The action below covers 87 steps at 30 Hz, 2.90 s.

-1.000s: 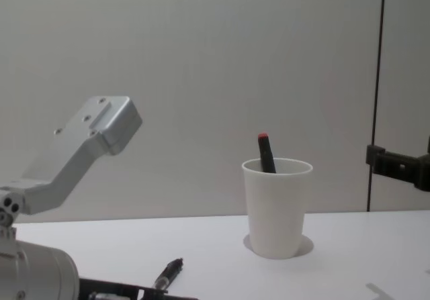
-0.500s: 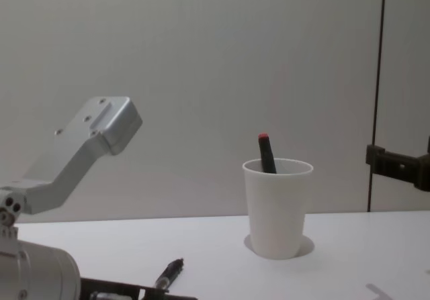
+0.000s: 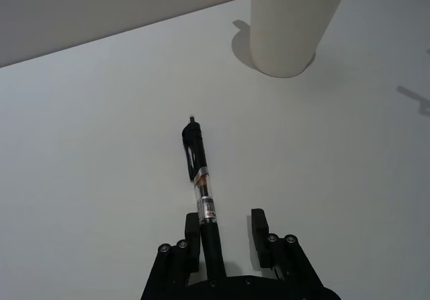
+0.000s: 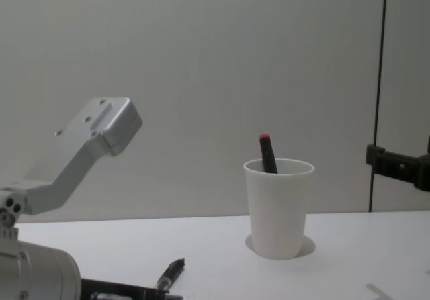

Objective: Place the pen into the pen holder.

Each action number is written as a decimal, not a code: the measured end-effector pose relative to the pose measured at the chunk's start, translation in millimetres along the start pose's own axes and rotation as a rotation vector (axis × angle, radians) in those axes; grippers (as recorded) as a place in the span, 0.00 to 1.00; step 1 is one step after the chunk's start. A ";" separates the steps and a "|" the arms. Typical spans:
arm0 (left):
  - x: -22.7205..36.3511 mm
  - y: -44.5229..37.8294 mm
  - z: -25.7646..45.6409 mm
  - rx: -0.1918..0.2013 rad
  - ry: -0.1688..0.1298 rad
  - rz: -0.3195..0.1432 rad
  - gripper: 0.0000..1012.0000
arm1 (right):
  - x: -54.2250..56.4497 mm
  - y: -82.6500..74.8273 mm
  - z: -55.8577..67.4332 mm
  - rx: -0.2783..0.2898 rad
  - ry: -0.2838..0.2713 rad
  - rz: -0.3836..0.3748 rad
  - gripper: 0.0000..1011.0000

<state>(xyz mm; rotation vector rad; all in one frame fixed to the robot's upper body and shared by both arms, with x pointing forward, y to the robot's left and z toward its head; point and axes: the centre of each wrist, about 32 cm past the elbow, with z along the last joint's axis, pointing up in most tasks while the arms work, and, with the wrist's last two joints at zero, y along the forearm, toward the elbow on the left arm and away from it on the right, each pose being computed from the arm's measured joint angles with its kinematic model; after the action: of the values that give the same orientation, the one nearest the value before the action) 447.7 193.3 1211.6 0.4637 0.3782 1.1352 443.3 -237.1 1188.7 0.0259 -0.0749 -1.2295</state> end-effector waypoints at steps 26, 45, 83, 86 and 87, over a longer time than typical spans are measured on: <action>-0.2 -0.2 -0.2 0.002 0.001 -0.004 0.12 | 0.0 0.0 0.0 0.000 0.000 0.000 0.99; 3.3 9.6 -2.9 -0.168 -0.019 0.069 0.12 | 0.0 0.0 0.0 0.000 0.000 0.000 0.99; 30.8 24.6 3.7 -0.613 -0.057 -0.171 0.11 | 0.0 0.0 0.0 0.000 0.000 0.000 0.99; 31.5 23.3 4.7 -0.624 -0.059 -0.211 0.11 | 0.0 0.0 0.0 0.000 0.000 0.000 0.99; 31.8 22.4 5.2 -0.627 -0.060 -0.231 0.11 | 0.0 0.0 0.0 0.000 0.000 0.000 0.99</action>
<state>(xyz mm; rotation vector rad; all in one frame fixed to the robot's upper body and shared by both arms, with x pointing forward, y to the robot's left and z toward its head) 445.0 229.6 1226.2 -0.0969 0.0097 0.9496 443.3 -237.1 1188.7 0.0260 -0.0749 -1.2295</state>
